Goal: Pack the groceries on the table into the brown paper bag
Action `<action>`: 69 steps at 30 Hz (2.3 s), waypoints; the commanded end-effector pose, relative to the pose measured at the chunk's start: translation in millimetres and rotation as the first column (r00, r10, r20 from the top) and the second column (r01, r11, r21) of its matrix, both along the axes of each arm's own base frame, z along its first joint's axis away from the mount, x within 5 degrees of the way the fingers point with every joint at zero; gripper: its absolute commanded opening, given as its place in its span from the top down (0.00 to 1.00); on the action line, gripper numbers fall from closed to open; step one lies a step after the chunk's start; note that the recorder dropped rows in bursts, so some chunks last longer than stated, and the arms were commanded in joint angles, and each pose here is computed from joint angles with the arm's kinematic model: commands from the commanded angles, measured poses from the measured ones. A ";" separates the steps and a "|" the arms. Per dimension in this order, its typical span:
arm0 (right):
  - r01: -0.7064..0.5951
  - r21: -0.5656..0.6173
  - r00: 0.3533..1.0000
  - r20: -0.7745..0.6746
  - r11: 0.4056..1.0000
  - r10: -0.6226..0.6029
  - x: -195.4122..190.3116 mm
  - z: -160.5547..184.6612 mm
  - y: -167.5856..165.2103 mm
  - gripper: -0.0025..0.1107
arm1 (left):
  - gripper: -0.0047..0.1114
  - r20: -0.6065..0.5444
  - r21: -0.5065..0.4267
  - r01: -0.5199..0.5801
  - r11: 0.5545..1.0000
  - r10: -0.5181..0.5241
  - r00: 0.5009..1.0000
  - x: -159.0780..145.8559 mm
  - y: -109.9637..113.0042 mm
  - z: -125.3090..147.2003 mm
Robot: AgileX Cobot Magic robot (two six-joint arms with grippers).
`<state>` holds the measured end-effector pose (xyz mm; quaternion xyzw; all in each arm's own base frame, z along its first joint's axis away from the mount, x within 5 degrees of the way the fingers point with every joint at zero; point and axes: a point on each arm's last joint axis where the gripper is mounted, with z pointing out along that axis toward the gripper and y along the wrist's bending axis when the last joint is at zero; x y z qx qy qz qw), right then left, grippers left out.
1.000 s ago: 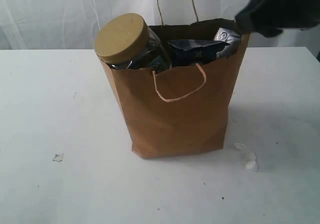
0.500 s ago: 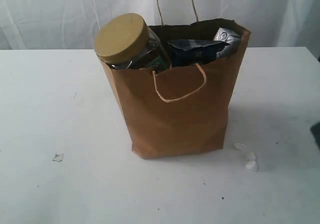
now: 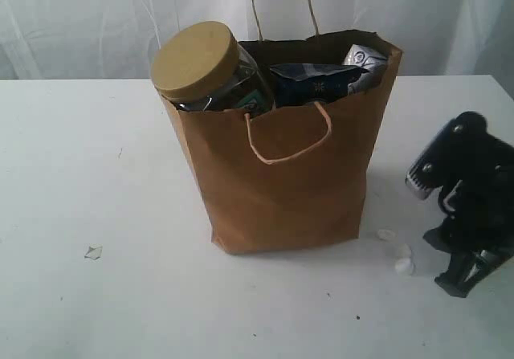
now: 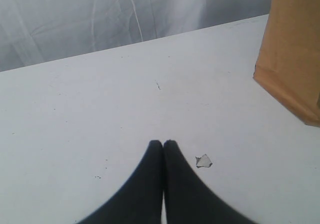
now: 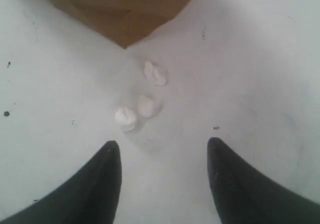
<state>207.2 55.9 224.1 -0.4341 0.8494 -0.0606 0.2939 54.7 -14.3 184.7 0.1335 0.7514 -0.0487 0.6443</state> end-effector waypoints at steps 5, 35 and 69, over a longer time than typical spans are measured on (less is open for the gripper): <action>-0.276 -0.146 0.961 -0.036 0.950 0.274 31.0 -47.0 11.1 0.54 | 0.96 0.004 -0.013 -0.003 1.000 0.003 1.000 -0.1 0.0 -0.5; -0.076 -0.033 0.987 -0.146 0.997 0.071 85.9 -92.6 25.8 0.97 | 0.96 0.004 -0.013 -0.003 1.000 0.003 1.000 -0.1 0.0 -0.5; 0.337 0.376 0.941 -0.111 0.863 -0.319 -50.1 52.6 -3.4 0.98 | 0.96 0.004 -0.013 -0.003 1.000 0.003 1.000 -0.1 0.0 -0.5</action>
